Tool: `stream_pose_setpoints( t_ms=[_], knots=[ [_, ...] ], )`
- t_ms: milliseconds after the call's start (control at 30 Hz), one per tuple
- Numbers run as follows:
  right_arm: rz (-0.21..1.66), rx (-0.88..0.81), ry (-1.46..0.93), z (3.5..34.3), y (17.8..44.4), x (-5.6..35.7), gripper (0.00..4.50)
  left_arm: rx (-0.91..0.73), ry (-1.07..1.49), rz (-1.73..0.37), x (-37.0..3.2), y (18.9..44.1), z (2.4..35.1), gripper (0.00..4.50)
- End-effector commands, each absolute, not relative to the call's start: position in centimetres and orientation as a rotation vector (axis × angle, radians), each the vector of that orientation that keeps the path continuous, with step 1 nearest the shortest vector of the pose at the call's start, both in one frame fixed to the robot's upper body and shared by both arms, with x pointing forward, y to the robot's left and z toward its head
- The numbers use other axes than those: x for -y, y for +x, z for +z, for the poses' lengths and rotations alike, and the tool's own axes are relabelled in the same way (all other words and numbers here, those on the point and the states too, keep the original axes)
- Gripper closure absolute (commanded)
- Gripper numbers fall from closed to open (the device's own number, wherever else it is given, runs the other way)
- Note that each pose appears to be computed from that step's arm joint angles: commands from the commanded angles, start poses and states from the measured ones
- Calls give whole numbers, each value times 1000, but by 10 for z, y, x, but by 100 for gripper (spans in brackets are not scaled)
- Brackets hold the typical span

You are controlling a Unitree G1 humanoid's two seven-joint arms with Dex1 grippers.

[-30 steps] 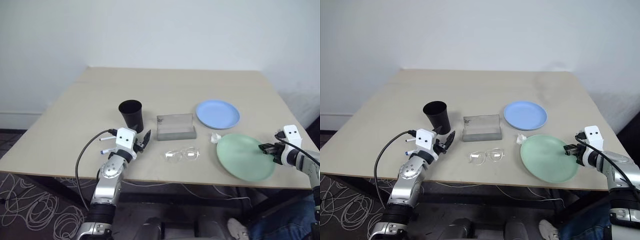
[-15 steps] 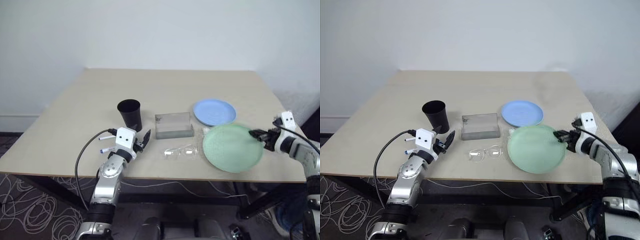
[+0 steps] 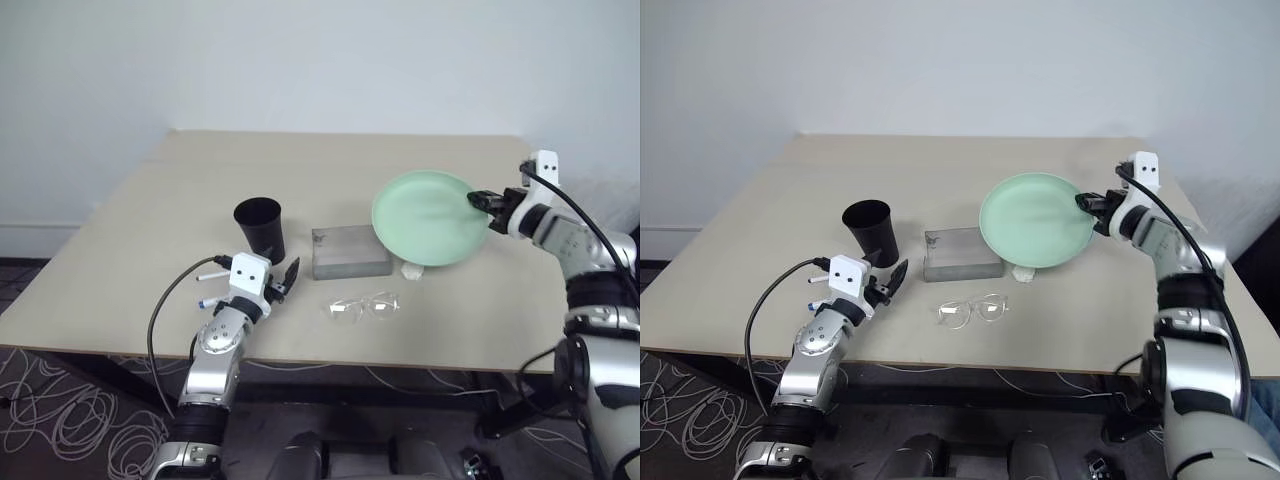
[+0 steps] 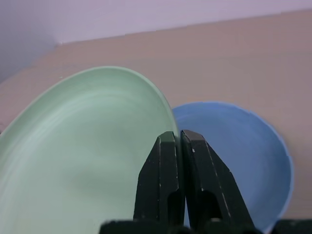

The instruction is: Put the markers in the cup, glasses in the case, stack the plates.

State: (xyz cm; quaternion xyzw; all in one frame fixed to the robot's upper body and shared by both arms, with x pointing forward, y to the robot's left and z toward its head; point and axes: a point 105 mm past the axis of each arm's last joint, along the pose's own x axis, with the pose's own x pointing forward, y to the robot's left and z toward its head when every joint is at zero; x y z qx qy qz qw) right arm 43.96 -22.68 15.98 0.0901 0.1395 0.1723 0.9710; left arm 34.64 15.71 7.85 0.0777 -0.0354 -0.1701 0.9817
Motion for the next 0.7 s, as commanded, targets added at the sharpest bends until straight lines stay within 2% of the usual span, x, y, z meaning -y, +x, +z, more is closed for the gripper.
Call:
stream_pose_setpoints(
  t_ms=[33,200,567,700],
  knots=[
    [230,-252,145,168,454,237,450,128,170,-331,-159,350,95,141],
    [115,-245,170,162,463,243,450,129,171,-327,-159,349,95,141],
    [-11,-247,224,157,471,238,450,129,172,-326,-158,348,95,141],
    [-49,-234,255,156,471,240,347,131,173,-322,-159,348,96,141]
  ],
)
